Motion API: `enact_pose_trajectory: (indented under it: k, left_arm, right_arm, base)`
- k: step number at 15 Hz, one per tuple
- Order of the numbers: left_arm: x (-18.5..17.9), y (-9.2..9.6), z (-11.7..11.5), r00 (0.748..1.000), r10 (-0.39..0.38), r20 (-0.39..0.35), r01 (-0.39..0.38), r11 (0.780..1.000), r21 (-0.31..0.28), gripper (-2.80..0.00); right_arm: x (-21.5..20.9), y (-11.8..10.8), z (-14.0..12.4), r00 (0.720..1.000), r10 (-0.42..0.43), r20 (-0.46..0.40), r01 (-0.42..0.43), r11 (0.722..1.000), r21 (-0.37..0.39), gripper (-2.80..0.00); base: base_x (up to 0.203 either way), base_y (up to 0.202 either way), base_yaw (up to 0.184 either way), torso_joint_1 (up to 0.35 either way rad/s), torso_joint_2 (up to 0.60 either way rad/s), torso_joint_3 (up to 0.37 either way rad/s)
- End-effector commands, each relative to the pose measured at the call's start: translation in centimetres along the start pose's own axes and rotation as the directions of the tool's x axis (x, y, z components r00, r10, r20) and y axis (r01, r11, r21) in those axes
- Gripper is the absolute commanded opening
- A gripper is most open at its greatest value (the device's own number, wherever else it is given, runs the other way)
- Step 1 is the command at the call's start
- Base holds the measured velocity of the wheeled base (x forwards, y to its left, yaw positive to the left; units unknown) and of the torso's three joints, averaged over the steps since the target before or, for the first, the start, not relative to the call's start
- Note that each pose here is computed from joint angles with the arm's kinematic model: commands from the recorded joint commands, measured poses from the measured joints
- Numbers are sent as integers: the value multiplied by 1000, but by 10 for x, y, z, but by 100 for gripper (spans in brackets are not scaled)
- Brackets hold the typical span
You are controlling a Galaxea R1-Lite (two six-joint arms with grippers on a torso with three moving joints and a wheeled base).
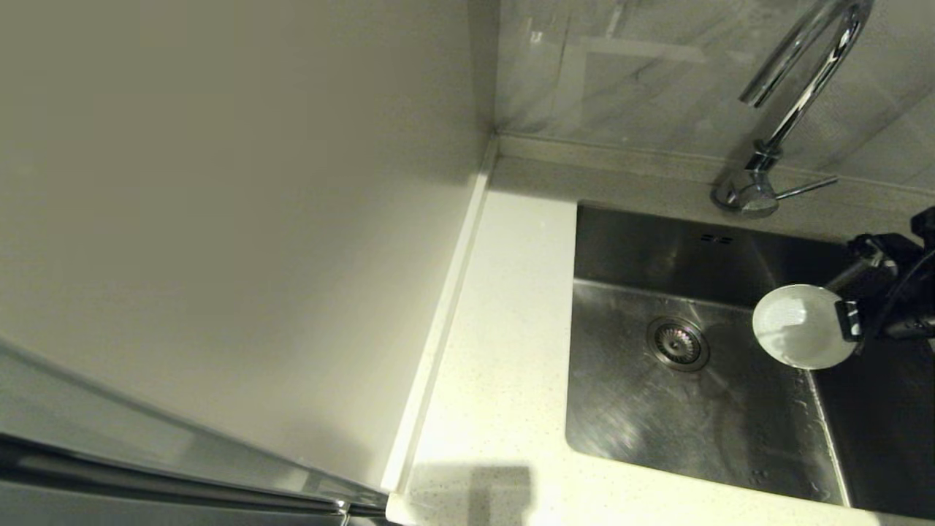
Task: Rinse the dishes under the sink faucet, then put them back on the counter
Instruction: Put a bowl back to the table from the sink
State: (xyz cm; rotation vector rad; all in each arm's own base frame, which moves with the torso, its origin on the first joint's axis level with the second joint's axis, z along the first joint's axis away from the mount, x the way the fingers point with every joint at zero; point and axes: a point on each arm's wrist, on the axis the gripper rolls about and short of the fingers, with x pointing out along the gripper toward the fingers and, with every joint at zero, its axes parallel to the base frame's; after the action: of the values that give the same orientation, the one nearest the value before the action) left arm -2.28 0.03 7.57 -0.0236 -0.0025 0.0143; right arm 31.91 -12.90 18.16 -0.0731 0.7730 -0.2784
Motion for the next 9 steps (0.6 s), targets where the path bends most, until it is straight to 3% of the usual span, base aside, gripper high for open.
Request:
enact_pose_trajectory:
  k: [1,4,6,9]
  left_arm:
    - [0,0,0,1000,1,4,-1,1000,-1,-280]
    - [0,0,0,1000,1,5,-1,1000,-1,-280]
    - [0,0,0,1000,0,4,0,1000,-1,-280]
    - [0,0,0,1000,0,5,0,1000,1,-280]
  right_arm:
    - [-52,-18,2,992,-86,96,80,995,64,-280]
    - [-94,-35,-17,975,-178,130,147,966,214,-280]
    - [-106,-35,-39,967,-217,135,162,929,334,-280]
    - [-118,-29,-72,930,-336,147,244,866,437,-280]
  base:
    - [0,0,0,0,0,0]
    - [0,0,0,0,0,0]
    - [0,0,0,0,0,0]
    - [0,0,0,0,0,0]
